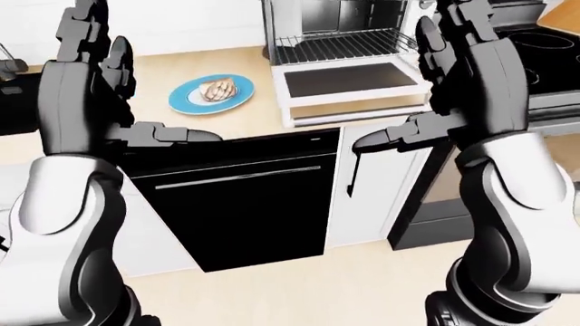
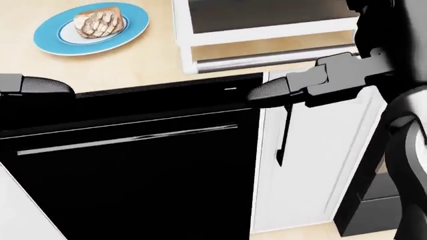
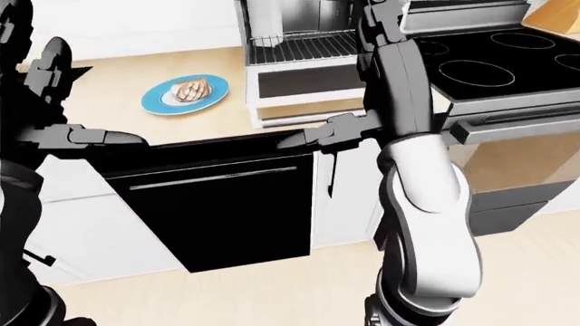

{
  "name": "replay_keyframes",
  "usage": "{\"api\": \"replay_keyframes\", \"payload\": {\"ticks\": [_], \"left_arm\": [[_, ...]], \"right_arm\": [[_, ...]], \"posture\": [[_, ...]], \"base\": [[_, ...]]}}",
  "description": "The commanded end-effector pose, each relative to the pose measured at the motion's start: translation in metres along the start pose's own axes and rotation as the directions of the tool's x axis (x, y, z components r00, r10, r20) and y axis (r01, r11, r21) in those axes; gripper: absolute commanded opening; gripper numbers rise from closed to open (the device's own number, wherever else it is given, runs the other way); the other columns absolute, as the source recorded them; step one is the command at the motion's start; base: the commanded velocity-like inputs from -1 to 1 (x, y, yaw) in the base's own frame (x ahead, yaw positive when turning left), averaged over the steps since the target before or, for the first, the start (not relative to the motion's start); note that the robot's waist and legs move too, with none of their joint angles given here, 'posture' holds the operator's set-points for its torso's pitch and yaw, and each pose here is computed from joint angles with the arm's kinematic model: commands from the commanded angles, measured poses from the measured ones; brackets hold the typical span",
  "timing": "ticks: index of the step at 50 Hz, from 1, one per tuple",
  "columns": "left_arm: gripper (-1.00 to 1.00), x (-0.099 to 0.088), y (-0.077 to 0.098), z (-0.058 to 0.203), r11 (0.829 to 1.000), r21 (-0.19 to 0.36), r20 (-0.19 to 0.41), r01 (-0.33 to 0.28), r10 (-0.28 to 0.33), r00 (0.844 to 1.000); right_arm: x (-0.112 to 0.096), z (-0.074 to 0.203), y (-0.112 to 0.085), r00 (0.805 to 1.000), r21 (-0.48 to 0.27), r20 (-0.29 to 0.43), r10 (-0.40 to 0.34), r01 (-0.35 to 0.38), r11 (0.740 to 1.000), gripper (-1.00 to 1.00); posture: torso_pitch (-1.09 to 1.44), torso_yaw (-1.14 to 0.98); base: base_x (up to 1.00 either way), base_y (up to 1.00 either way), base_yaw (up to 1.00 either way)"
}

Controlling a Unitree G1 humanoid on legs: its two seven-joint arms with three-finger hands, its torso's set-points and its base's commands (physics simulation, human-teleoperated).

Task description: Place the bread on the rack of the toaster oven.

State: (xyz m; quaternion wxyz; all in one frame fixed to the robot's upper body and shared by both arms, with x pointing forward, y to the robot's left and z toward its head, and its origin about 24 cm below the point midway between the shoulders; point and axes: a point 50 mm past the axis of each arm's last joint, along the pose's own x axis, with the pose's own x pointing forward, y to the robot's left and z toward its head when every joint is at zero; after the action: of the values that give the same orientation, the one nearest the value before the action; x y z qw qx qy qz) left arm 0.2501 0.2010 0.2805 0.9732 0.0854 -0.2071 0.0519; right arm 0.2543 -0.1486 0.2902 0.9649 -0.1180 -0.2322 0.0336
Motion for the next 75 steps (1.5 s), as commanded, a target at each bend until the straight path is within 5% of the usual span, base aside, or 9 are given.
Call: {"api": "replay_keyframes", "payload": {"ticks": [1, 75], "left_arm": [[1.0, 0.0, 0.001, 0.01, 1.0, 0.004, 0.054, -0.01, 0.01, 0.998], [1.0, -0.001, 0.002, 0.013, 1.0, 0.013, 0.062, -0.004, 0.003, 0.998]], "right_arm": [[0.001, 0.009, -0.002, 0.998, -0.014, 0.054, -0.008, 0.009, 1.0, 1.0], [-0.002, 0.021, 0.003, 0.994, -0.021, 0.099, 0.044, -0.042, 0.999, 1.0]], "posture": [[0.0, 0.0], [0.0, 0.0]], "base": [[0.09, 0.31, 0.0], [0.13, 0.2, 0.0]]}}
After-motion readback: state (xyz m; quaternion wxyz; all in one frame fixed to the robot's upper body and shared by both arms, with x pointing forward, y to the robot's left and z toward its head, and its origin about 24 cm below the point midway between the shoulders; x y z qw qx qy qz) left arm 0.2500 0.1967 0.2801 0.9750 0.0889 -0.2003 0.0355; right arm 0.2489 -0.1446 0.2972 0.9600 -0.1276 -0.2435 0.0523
